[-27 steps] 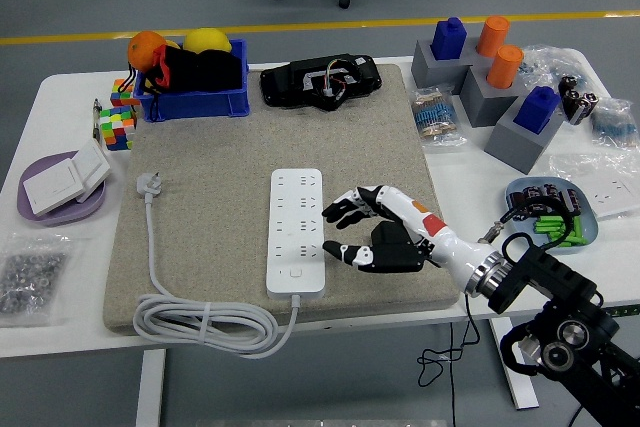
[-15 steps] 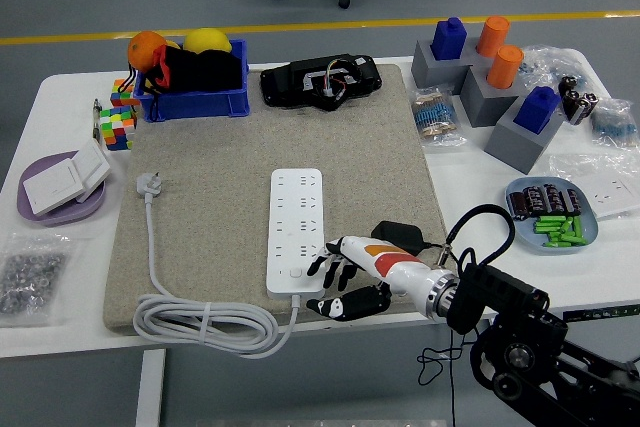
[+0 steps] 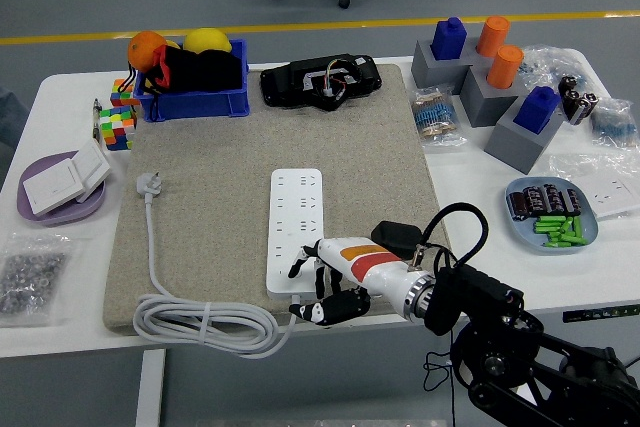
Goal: Press the white button,pick up the black plug,place it near the board,insert it into the board
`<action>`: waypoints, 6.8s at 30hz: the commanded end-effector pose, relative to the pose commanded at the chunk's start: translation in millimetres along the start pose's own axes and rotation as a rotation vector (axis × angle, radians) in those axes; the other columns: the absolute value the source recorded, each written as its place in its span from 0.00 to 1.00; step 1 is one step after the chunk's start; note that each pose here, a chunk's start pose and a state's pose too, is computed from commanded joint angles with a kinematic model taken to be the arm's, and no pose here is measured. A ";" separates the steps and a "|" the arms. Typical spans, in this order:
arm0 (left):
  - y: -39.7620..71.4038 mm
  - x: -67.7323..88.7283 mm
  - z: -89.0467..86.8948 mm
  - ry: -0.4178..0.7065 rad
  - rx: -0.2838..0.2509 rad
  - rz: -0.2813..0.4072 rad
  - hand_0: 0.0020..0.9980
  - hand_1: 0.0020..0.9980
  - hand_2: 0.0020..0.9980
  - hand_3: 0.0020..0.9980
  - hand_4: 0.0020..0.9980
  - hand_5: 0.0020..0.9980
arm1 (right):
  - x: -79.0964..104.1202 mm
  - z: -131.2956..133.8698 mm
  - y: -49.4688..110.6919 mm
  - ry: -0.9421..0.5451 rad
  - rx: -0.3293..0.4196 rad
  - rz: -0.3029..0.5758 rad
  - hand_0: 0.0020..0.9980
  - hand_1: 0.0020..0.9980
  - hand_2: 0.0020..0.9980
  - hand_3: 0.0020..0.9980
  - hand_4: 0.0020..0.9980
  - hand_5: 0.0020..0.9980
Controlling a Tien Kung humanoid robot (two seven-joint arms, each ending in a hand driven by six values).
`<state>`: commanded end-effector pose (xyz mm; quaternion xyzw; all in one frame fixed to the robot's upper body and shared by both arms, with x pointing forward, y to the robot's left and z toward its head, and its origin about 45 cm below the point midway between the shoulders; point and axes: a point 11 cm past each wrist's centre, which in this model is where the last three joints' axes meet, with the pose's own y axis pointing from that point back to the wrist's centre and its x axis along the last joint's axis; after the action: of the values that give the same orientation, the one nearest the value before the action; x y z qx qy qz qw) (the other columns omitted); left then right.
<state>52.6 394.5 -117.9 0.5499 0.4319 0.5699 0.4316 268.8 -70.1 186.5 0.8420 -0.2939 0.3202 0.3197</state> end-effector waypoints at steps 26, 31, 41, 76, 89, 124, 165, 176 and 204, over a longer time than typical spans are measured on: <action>0.4 -0.3 3.4 -0.005 -0.005 -0.001 0.83 0.80 0.78 0.81 0.60 0.50 | -12.2 15.2 -15.3 0.021 0.020 0.012 0.00 0.00 0.13 0.65 0.79 0.40; 0.3 -0.2 2.8 -0.006 -0.004 0.000 0.83 0.80 0.78 0.81 0.60 0.50 | -14.9 22.7 -20.3 0.032 0.003 0.010 0.00 0.00 0.12 0.65 0.79 0.40; 0.3 -0.4 2.7 -0.007 -0.004 -0.001 0.83 0.80 0.78 0.81 0.60 0.50 | -17.8 30.7 -26.3 0.041 -0.012 0.008 0.00 0.00 0.12 0.64 0.77 0.35; 0.6 -0.5 5.4 -0.007 -0.010 -0.001 0.83 0.80 0.78 0.81 0.60 0.49 | -19.8 37.4 -27.5 0.051 -0.018 0.002 0.00 0.00 0.12 0.63 0.78 0.34; 0.5 -0.5 4.3 -0.008 -0.007 -0.001 0.83 0.80 0.78 0.81 0.60 0.49 | 23.1 6.7 -19.1 0.004 0.098 0.141 0.00 0.00 0.12 0.63 0.78 0.34; 0.4 -0.1 3.7 -0.007 -0.006 0.000 0.83 0.80 0.78 0.81 0.60 0.50 | 59.0 122.1 29.5 -0.102 -0.162 0.336 0.89 0.87 0.83 0.86 1.00 0.27; 0.4 -0.2 3.7 -0.013 -0.005 0.000 0.83 0.80 0.78 0.80 0.60 0.49 | 20.5 137.6 15.3 -0.232 -0.115 0.321 0.50 0.52 0.55 0.61 0.77 0.08; 0.5 -0.2 4.0 -0.012 -0.006 0.000 0.83 0.80 0.78 0.80 0.60 0.49 | 21.7 138.2 16.0 -0.231 -0.104 0.338 0.44 0.49 0.53 0.61 0.76 0.06; 0.6 -0.3 4.7 -0.013 -0.007 0.000 0.83 0.80 0.78 0.81 0.60 0.49 | 21.1 137.5 15.5 -0.242 -0.088 0.338 0.28 0.27 0.31 0.57 0.67 0.00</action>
<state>57.2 394.2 -117.3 0.5518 0.4272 0.5679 0.4365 319.4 -185.8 126.0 0.7983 -0.4810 0.2527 0.2599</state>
